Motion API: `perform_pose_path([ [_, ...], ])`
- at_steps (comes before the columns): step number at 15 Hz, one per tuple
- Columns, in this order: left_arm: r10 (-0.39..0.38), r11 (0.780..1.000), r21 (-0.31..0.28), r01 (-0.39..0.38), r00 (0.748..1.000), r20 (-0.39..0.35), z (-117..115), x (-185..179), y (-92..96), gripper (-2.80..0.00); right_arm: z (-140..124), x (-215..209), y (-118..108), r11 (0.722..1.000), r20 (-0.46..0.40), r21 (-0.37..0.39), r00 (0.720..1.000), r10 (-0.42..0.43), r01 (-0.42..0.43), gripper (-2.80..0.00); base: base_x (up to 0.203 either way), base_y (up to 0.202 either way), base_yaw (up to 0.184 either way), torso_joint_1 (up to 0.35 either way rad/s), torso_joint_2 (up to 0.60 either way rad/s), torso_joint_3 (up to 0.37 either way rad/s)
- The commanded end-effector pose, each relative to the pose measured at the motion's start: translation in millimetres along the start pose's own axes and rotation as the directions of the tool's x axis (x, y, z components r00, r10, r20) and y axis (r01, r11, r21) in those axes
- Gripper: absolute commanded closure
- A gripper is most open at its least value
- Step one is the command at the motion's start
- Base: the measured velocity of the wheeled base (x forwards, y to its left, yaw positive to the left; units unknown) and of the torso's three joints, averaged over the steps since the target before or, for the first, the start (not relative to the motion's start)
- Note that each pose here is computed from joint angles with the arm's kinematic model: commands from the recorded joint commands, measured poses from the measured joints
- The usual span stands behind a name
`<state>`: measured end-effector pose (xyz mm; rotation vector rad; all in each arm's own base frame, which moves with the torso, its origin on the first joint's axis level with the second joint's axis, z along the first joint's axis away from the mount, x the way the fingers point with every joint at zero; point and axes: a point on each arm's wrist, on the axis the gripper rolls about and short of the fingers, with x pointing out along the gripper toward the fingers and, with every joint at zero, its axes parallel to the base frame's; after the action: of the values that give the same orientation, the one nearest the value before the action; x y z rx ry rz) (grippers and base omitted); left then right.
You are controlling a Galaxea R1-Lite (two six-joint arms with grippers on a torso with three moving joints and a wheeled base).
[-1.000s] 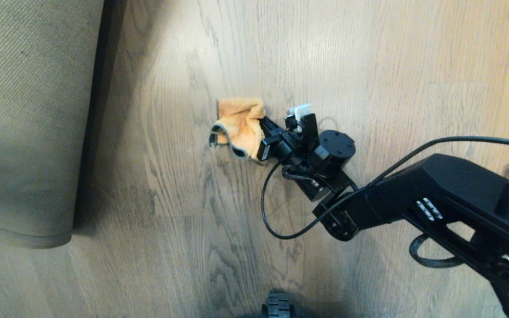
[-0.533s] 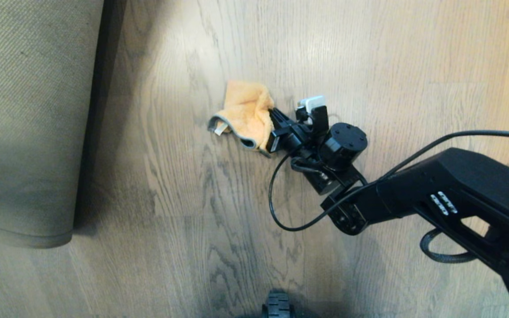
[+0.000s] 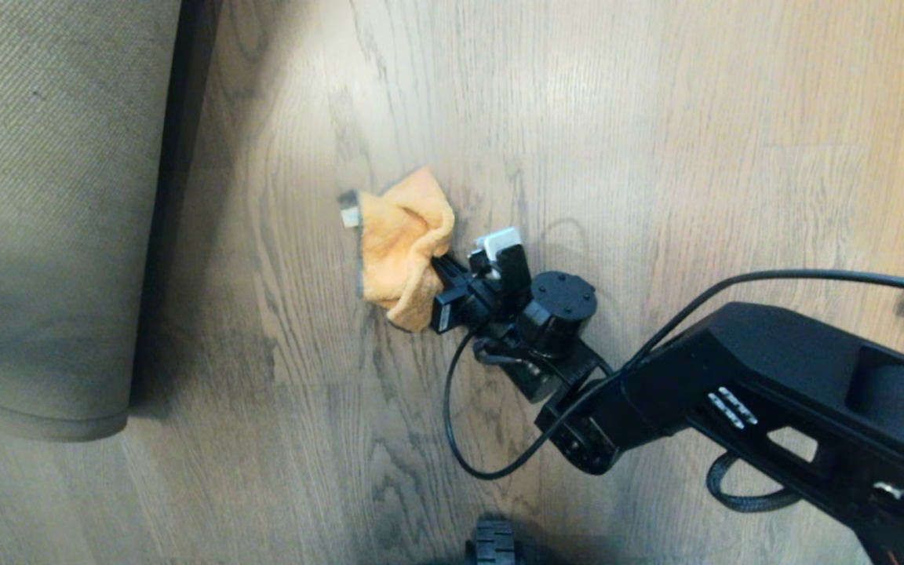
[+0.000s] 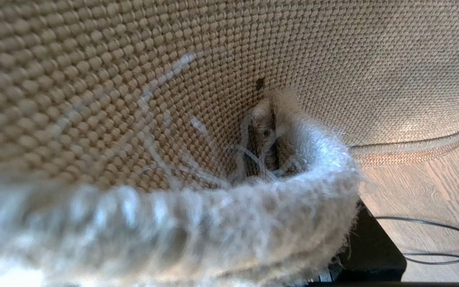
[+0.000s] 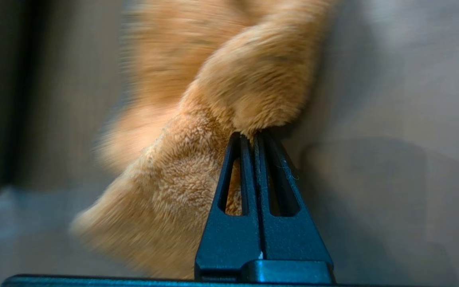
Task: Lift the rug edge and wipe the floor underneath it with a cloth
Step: Wipe the floor under the carpet with a rag
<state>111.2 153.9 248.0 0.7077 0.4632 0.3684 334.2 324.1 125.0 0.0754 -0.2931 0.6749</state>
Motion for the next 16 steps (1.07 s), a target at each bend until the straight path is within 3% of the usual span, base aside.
perform_pose_path([
  [1,-0.002,1.0,0.004,0.002,1.0,0.0,-1,1,0.2,0.0,-10,-7,32,0.997,-0.012,0.018,0.997,0.071,-0.071,0.0,0.0,0.0,0.0,0.0,0.0,0.0],
  [7,-0.001,1.0,0.003,0.001,1.0,-0.001,-1,0,0.1,0.0,-20,-19,81,0.985,-0.03,0.048,0.985,0.17,-0.168,0.0,0.0,0.0,0.0,0.0,0.0,0.0],
  [11,-0.003,1.0,0.001,0.003,1.0,0.0,-1,1,0.0,0.0,-26,-22,92,0.981,-0.042,0.053,0.981,0.189,-0.186,0.0,0.0,0.0,0.0,0.0,0.0,0.0],
  [16,0.002,1.0,-0.005,-0.002,1.0,-0.011,-4,-1,0.0,0.0,-35,-20,88,0.983,-0.055,0.05,0.982,0.18,-0.177,0.0,0.0,0.0,0.0,0.0,0.0,0.0],
])
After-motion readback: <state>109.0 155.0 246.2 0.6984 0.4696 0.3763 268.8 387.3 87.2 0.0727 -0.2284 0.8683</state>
